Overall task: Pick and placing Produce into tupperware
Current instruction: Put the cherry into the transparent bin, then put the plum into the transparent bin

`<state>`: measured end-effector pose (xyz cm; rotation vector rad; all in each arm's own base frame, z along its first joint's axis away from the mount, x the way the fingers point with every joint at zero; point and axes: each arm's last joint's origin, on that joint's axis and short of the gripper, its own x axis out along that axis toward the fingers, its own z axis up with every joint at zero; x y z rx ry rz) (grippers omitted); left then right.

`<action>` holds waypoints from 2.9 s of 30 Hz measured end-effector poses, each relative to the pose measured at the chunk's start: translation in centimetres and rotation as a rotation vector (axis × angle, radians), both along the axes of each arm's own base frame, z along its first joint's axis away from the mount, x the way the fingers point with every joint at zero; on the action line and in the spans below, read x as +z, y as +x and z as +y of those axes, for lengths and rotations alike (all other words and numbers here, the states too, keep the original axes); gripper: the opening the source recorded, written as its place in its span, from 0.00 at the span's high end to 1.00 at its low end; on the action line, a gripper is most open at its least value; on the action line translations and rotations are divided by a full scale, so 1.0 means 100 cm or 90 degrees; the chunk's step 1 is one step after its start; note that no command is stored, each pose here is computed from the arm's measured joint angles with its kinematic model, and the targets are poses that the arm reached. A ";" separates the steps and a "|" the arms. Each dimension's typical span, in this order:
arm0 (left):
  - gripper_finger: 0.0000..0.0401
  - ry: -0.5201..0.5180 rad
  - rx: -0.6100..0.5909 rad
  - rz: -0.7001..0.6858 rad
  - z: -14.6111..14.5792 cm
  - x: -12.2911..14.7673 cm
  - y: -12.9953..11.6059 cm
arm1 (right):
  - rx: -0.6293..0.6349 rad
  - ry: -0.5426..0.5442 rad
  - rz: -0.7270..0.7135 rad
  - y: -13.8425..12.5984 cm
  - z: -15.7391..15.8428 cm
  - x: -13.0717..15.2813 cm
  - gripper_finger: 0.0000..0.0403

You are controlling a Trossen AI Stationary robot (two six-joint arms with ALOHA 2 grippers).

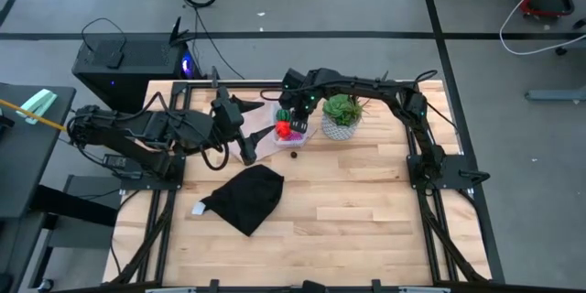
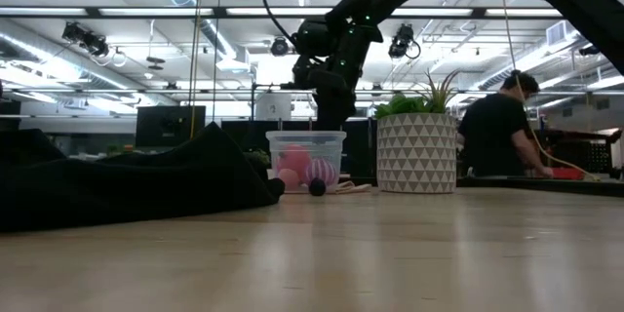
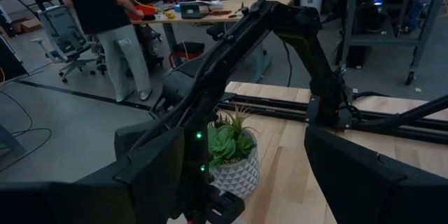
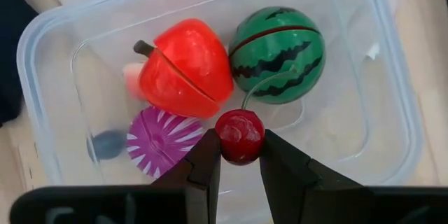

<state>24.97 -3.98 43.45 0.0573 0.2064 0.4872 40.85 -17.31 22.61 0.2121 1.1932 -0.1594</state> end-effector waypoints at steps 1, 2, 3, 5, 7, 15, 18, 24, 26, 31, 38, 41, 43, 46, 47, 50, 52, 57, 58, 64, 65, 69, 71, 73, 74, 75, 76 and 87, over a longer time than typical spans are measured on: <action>0.25 0.000 0.000 0.000 0.000 0.000 0.000 | 0.001 0.001 0.000 0.000 0.000 0.000 0.77; 0.25 0.000 0.000 0.000 0.000 0.000 0.000 | 0.002 0.001 0.001 0.000 0.001 0.000 0.77; 0.25 0.000 0.000 0.000 0.000 0.000 0.000 | 0.004 0.000 0.000 0.001 0.002 0.000 0.77; 0.25 -0.001 0.000 0.000 0.000 0.000 0.000 | 0.004 -0.002 0.001 0.001 0.003 0.000 0.77; 0.25 -0.001 0.000 -0.001 0.000 0.000 0.000 | 0.004 -0.002 0.001 0.001 0.003 0.000 0.77; 0.25 -0.003 0.001 -0.001 0.000 0.000 0.000 | 0.007 -0.002 0.007 0.001 0.004 0.000 0.76; 0.25 -0.003 0.001 -0.001 0.000 0.000 0.000 | 0.013 -0.003 0.007 0.002 0.006 0.000 0.76; 0.25 -0.001 0.000 0.000 0.000 0.000 0.000 | 0.019 -0.003 0.007 0.003 0.010 0.000 0.76; 0.25 -0.001 0.000 0.000 0.000 0.000 0.000 | 0.025 -0.005 0.007 0.004 0.012 0.000 0.76; 0.25 -0.001 0.000 0.000 0.000 0.000 0.000 | 0.030 -0.007 0.010 0.004 0.014 0.000 0.76; 0.25 -0.001 0.000 0.000 0.000 0.000 0.000 | 0.029 -0.009 0.011 0.004 0.014 0.000 0.75; 0.25 -0.001 0.000 -0.001 0.000 0.000 0.000 | 0.029 -0.009 0.011 0.004 0.014 0.000 0.74; 0.25 -0.001 0.000 -0.001 0.000 0.000 0.000 | 0.029 -0.009 0.011 0.004 0.013 0.000 0.73; 0.25 -0.001 0.000 -0.001 0.000 0.000 0.000 | 0.029 -0.009 0.011 0.004 0.014 0.000 0.72; 0.25 -0.001 0.000 -0.001 0.000 0.000 0.000 | 0.029 -0.009 0.011 0.004 0.014 0.000 0.72; 0.25 -0.001 0.000 -0.001 0.000 0.000 0.000 | 0.028 -0.009 0.011 0.004 0.013 0.000 0.71; 0.25 -0.002 0.000 -0.001 0.000 0.000 0.000 | 0.028 -0.009 0.011 0.004 0.014 0.000 0.70; 0.25 -0.002 0.000 -0.001 0.000 0.000 0.000 | 0.028 -0.009 0.011 0.004 0.014 0.000 0.67; 0.25 -0.002 0.000 -0.001 0.000 0.000 0.000 | 0.028 -0.009 0.011 0.004 0.014 0.000 0.67; 0.25 -0.003 0.001 -0.001 0.000 0.000 0.000 | 0.025 -0.018 0.014 0.004 0.013 0.000 0.66; 0.25 -0.003 0.001 -0.001 0.000 0.000 0.000 | 0.025 -0.018 0.014 0.004 0.013 0.000 0.66; 0.25 -0.002 0.001 -0.001 0.000 0.000 0.000 | 0.029 -0.020 0.012 0.003 0.014 0.003 0.66; 0.25 -0.002 0.001 -0.001 0.000 0.000 0.000 | 0.031 -0.023 0.006 0.000 0.016 0.011 0.67; 0.25 -0.002 0.001 0.002 0.000 0.000 0.000 | 0.034 -0.032 -0.004 -0.004 0.019 0.023 0.67; 0.25 -0.001 0.001 0.005 0.000 -0.001 0.000 | 0.034 -0.040 -0.010 -0.007 0.020 0.030 0.67; 0.25 0.000 0.001 0.008 0.000 -0.001 0.000 | 0.034 -0.046 -0.015 -0.010 0.022 0.037 0.67; 0.25 0.001 0.001 0.011 0.000 -0.002 0.000 | 0.032 -0.055 -0.022 -0.013 0.023 0.044 0.67; 0.25 0.010 -0.001 0.017 0.000 -0.002 0.000 | -0.014 -0.020 0.026 -0.076 0.077 0.119 0.67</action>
